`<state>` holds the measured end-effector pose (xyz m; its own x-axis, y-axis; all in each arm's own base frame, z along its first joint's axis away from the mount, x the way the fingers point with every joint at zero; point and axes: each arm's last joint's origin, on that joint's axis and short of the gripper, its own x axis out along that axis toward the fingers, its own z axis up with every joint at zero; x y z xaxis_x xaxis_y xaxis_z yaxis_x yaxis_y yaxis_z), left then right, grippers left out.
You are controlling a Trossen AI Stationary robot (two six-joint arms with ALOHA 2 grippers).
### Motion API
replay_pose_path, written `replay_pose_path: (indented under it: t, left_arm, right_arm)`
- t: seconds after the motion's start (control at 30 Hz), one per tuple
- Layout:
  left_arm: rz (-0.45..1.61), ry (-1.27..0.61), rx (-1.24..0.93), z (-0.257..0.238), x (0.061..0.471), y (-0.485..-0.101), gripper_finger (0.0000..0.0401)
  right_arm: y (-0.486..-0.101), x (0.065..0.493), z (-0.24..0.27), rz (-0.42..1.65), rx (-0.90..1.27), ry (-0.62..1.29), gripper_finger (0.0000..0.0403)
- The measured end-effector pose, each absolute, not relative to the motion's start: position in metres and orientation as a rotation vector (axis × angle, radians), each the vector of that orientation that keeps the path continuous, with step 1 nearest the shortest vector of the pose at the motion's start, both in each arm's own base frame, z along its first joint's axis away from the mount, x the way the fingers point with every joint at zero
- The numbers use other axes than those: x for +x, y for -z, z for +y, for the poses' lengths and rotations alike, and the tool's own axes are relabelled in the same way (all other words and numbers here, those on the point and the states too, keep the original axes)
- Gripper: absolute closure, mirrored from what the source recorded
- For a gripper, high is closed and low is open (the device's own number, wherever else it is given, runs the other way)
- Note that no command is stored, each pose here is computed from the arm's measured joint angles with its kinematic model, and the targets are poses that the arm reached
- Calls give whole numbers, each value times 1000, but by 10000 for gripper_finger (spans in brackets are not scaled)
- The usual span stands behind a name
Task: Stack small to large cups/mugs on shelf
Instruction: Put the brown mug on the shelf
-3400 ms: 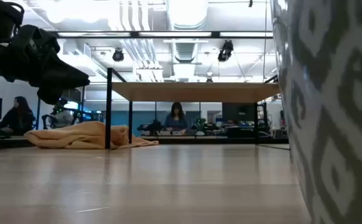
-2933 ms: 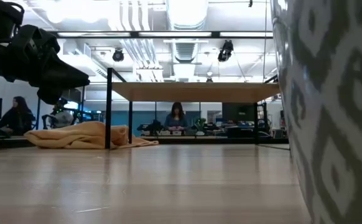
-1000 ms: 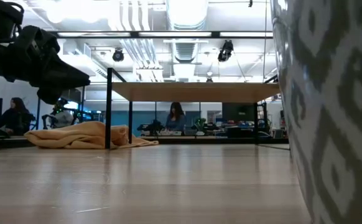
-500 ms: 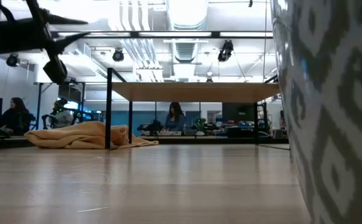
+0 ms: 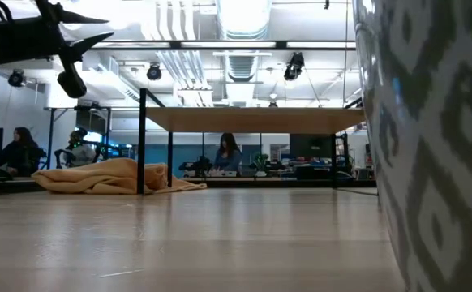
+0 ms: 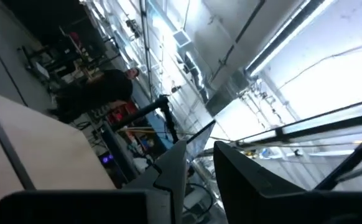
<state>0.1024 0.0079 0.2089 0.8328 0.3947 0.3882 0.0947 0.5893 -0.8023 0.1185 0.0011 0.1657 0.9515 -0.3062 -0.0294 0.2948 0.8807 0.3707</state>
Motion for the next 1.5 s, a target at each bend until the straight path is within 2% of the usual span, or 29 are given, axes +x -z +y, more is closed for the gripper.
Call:
replay_pose_path:
  t: [0.07,0.17,0.23,0.37,0.5,0.63,0.77,0.93,1.13,1.3,1.5]
  left_arm:
    - [-530,-176,-862,7,104,-214,334]
    - [-410,-138,-712,4,105,-248,336]
    - [-205,-160,-633,3,102,-270,343]
    - [355,-246,-541,1,86,-301,353]
    - [706,-224,-569,-3,86,-322,354]
    - [888,-207,-693,-8,94,-329,354]
    - [1094,-229,-702,-16,97,-318,354]
    - [1207,-264,-731,-34,102,-311,354]
    - [1124,-131,-545,-72,108,-322,354]
    - [1343,-182,-349,-112,109,-299,354]
    - [1383,-205,-316,-143,119,-289,354]
  right_arm:
    - [-166,119,1,-34,382,313,334]
    - [-167,119,1,-40,384,312,333]
    - [-168,119,1,-53,389,309,330]
    - [-172,119,1,-93,405,303,325]
    - [-173,118,1,-105,408,307,324]
    - [-175,118,1,-136,447,299,325]
    - [-176,118,1,-160,566,291,323]
    - [-175,118,1,-167,649,288,326]
    - [-175,118,1,-159,646,290,324]
    - [-174,118,1,-158,644,293,329]
    - [-174,118,1,-155,661,294,330]
